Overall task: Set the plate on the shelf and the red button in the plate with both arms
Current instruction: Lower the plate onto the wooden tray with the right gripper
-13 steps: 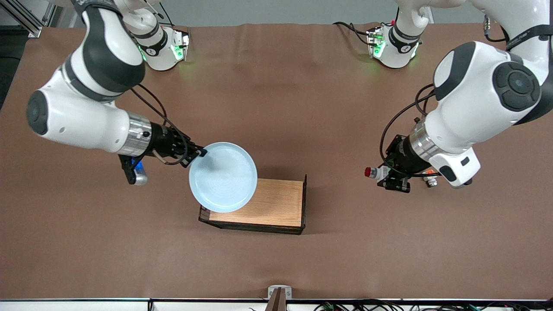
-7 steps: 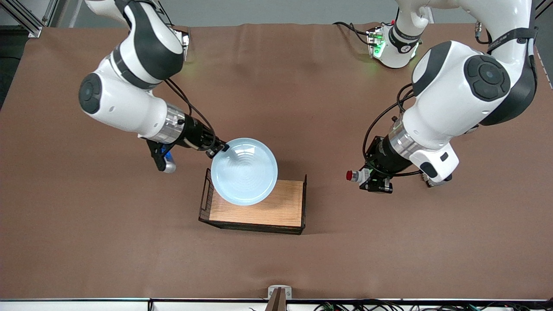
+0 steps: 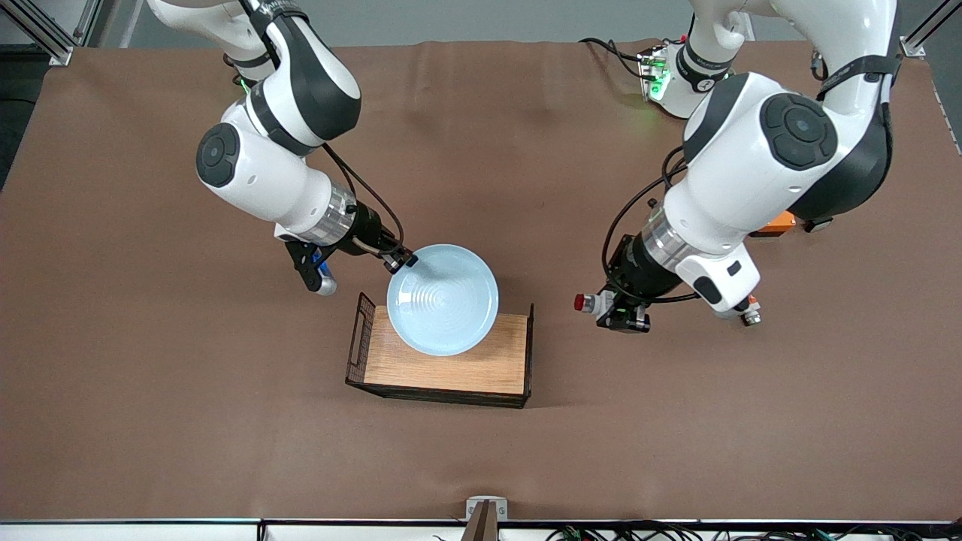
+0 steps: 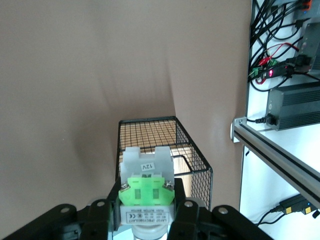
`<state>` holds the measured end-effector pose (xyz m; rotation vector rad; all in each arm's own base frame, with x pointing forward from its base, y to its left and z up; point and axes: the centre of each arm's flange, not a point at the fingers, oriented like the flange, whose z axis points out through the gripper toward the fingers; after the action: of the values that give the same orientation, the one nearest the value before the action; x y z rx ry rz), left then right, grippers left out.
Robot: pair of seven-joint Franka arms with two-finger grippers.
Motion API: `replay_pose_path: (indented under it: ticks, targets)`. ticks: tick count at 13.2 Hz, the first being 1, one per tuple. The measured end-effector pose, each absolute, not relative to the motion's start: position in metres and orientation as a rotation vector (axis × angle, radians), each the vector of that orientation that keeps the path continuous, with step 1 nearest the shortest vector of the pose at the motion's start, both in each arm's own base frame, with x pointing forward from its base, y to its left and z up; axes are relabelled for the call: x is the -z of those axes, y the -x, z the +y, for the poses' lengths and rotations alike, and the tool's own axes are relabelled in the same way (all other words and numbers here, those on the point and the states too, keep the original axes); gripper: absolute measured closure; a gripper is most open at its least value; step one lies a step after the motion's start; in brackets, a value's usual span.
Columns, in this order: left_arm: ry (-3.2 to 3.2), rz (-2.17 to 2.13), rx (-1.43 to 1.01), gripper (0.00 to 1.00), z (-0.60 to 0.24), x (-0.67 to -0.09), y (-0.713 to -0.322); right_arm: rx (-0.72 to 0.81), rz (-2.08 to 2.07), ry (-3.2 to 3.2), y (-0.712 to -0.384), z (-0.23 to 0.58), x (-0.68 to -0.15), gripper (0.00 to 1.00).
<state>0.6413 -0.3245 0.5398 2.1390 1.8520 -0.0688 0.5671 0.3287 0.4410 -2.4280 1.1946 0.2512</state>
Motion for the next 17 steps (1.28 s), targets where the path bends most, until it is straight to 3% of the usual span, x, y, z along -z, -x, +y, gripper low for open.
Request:
replay_pose_path:
  ticks: [6,17]
  targets:
    - [-2.135,1.821,0.066,0.59,-0.343,-0.535,-0.638,-0.188,1.161,2.454,-0.554,0.348,-0.421,0.95]
    - [-2.148,1.813,0.071,0.59,-0.351,-0.53,-0.636,-0.059,1.208,2.41,-0.581,0.339,-0.365,0.95]
